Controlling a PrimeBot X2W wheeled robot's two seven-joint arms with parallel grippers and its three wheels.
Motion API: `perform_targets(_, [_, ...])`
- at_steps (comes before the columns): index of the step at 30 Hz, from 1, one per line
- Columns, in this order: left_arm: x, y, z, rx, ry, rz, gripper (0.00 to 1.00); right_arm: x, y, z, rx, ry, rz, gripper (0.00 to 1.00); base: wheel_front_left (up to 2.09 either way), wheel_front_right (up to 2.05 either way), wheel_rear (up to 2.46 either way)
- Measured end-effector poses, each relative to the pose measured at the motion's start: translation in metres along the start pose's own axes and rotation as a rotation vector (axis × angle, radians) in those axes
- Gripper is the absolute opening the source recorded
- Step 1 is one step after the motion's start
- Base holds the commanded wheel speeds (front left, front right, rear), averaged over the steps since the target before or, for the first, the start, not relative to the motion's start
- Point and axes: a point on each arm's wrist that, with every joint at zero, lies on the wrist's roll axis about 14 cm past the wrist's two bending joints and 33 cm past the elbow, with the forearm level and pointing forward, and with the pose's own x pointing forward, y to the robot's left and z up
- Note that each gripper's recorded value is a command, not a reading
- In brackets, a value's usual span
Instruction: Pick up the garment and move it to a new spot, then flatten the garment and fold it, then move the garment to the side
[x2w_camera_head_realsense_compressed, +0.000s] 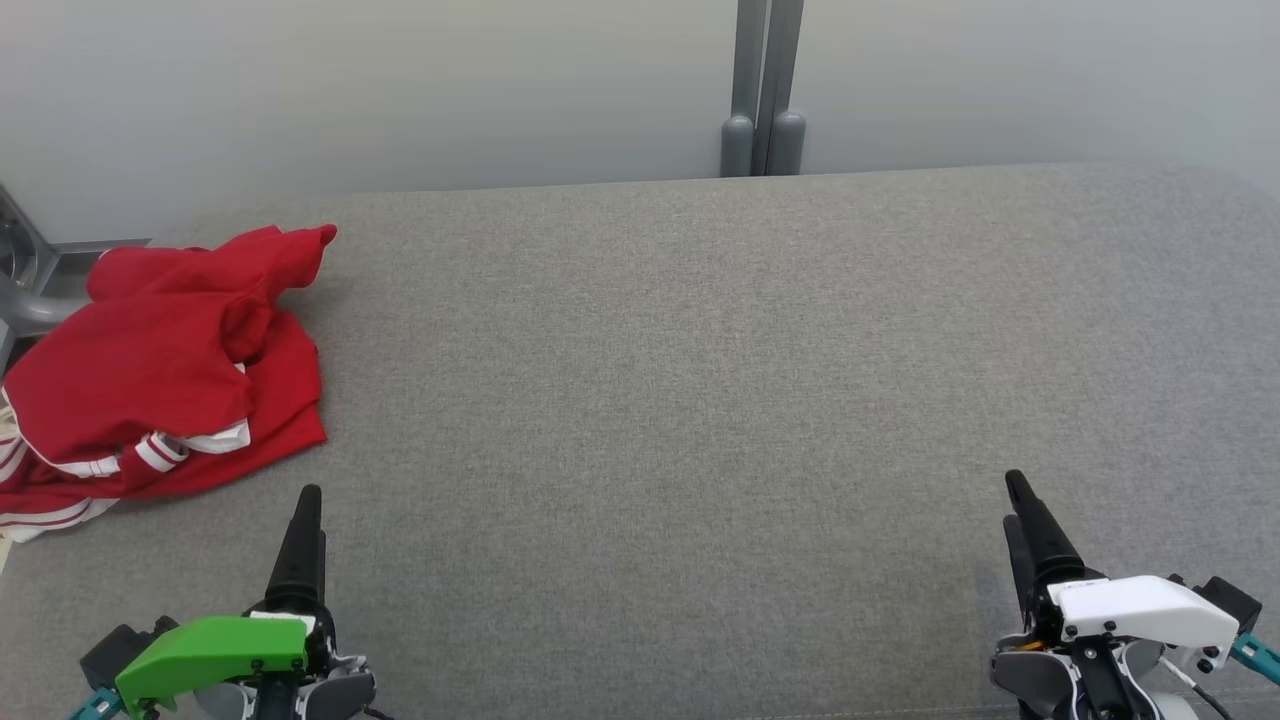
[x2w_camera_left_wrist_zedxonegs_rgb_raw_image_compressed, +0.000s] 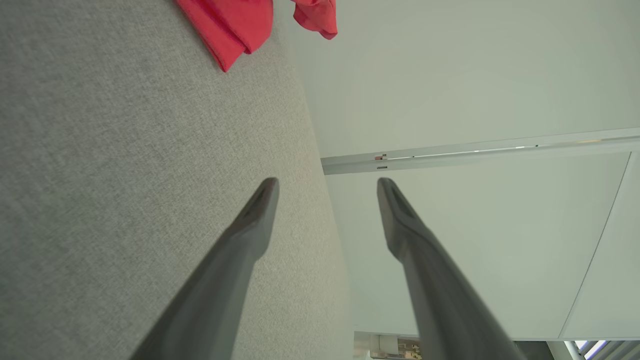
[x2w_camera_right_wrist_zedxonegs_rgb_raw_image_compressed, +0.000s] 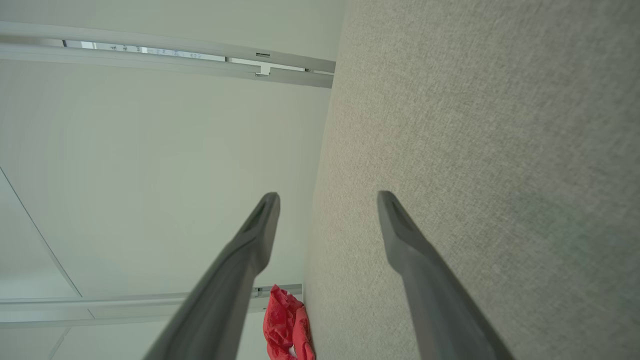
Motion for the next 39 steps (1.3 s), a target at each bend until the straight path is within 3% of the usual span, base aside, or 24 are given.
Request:
perform_targets(12, [-0.001, 0.000, -0.009, 0.224, 0.014, 0.010, 1.00, 0.002, -0.001, -0.002, -0.222, 0.000, -0.004, 1.00, 0.00, 0.00, 0.00])
perform_targets(20, [-0.002, 0.002, -0.017, 0.404, 0.028, 0.023, 1.00, 0.002, -0.003, 0.001, -0.451, -0.002, -0.008, 1.00, 0.00, 0.00, 0.00])
perform_targets(30, [-0.006, 0.010, -0.023, 0.637, 0.053, 0.047, 1.00, 0.004, 0.013, -0.005, -0.714, 0.023, 0.052, 1.00, 0.00, 0.00, 0.00])
perform_targets(39, [-0.007, 0.011, -0.022, 0.774, 0.050, 0.047, 1.00, 0.002, 0.024, -0.018, -0.861, 0.061, 0.102, 1.00, 0.00, 0.00, 0.00])
